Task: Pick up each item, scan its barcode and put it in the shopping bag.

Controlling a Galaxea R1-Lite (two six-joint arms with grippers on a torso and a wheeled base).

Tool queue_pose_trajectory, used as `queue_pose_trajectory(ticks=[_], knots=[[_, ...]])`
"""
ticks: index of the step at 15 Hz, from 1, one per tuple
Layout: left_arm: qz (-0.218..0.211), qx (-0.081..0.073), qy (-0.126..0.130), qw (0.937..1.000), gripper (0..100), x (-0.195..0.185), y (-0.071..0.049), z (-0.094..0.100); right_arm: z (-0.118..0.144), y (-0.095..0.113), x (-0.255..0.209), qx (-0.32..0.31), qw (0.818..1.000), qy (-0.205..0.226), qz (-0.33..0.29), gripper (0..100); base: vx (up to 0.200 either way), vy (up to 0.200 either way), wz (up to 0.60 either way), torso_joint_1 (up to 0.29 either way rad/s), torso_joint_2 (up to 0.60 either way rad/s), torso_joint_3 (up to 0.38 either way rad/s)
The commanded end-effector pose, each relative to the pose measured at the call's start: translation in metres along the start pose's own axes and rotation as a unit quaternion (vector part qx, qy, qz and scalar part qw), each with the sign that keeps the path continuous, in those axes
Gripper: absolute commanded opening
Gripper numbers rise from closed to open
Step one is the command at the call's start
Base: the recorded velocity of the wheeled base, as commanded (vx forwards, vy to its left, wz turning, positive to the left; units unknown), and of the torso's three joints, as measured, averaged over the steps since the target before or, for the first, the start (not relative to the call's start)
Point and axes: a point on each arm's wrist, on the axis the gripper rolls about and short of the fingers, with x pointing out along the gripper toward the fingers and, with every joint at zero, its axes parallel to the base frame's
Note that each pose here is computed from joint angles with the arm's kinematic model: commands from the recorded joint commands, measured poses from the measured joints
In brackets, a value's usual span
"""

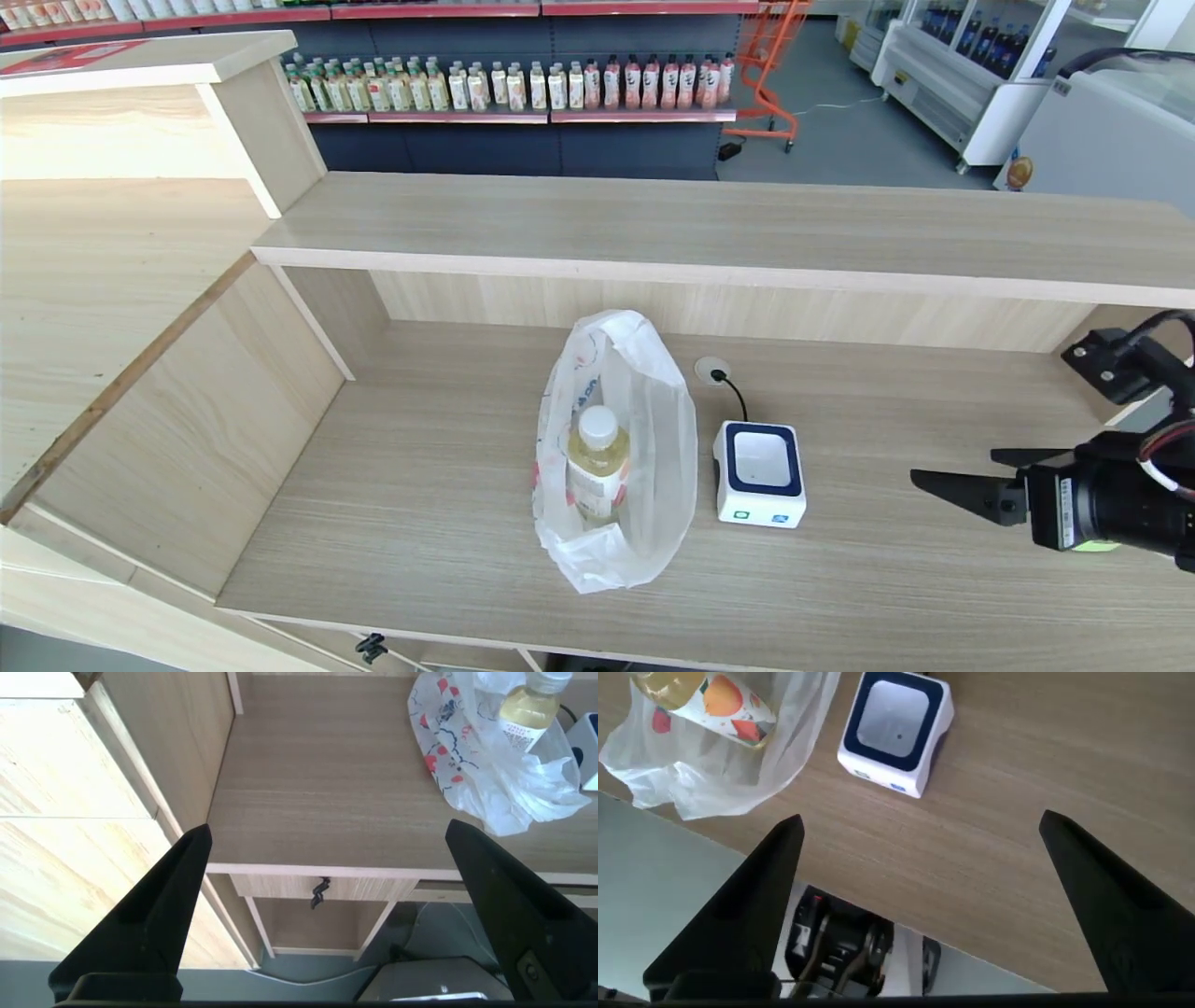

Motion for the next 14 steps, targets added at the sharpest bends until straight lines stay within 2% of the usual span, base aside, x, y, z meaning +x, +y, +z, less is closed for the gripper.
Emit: queue_pose_trajectory(ticks=[1, 4, 10, 12, 14], knots=[[0.001, 0.000, 0.001, 1.0000, 100, 0.000, 0.000, 0.000, -0.003, -0.002, -0.037, 0.003, 0.998, -0.043, -0.039, 100, 0.000, 0.000, 0.00, 0.000, 0.00, 0.000], [0.000, 0.000, 0.001, 1.0000, 100, 0.000, 0.000, 0.000, -0.005, -0.010, -0.039, 0.016, 0.997, -0.040, -0.065, 100, 0.000, 0.000, 0.00, 0.000, 0.00, 0.000], [0.000, 0.000, 0.001, 1.0000, 100, 0.000, 0.000, 0.000, -0.011, -0.016, -0.033, 0.027, 0.994, -0.018, -0.107, 100, -0.200, -0.200, 0.00, 0.007, 0.00, 0.003], [0.000, 0.001, 0.001, 1.0000, 100, 0.000, 0.000, 0.000, -0.011, -0.016, -0.032, 0.027, 0.994, -0.017, -0.107, 100, 0.000, 0.000, 0.00, 0.000, 0.00, 0.000], [0.000, 0.000, 0.001, 1.0000, 100, 0.000, 0.000, 0.000, -0.011, -0.016, -0.031, 0.028, 0.994, -0.015, -0.109, 100, 0.000, -0.200, 0.00, -0.005, -0.01, 0.007]])
